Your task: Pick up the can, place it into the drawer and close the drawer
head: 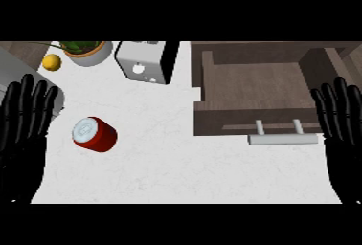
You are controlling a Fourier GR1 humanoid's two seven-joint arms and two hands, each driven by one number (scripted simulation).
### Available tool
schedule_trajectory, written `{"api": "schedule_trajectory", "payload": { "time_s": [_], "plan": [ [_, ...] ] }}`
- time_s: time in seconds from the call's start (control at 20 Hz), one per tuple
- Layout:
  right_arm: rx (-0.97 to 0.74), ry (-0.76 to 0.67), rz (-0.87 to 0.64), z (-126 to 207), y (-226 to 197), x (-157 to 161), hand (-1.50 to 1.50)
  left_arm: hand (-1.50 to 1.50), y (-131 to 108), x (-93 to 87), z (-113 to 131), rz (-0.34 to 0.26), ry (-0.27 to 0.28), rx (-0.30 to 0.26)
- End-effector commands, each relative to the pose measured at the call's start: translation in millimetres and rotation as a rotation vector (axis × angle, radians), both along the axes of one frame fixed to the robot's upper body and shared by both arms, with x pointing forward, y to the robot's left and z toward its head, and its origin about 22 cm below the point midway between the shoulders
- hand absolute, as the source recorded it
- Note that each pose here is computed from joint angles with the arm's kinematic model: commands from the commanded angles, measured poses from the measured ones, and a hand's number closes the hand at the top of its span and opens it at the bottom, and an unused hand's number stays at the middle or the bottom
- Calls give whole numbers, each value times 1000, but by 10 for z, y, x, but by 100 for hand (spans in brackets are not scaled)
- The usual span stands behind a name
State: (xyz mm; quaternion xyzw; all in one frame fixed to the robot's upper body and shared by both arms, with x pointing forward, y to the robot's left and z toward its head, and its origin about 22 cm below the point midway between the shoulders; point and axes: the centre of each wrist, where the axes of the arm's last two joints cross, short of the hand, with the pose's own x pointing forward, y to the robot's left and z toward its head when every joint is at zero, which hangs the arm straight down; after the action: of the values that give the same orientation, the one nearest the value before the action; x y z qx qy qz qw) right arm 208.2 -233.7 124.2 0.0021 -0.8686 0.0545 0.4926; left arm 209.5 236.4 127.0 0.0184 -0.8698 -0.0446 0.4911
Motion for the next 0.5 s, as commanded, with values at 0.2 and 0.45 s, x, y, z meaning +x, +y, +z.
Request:
{"api": "schedule_trajectory", "payload": {
  "time_s": [0.2, 0.45],
  "plan": [
    [-3, -36, -83, 59, -98, -100, -150, -150, -241, 432, 34, 60, -22, 2],
    [26, 315, -177, -337, -89, -81, -150, -150, -183, 218, -260, 263, 383, -24]
  ]
}}
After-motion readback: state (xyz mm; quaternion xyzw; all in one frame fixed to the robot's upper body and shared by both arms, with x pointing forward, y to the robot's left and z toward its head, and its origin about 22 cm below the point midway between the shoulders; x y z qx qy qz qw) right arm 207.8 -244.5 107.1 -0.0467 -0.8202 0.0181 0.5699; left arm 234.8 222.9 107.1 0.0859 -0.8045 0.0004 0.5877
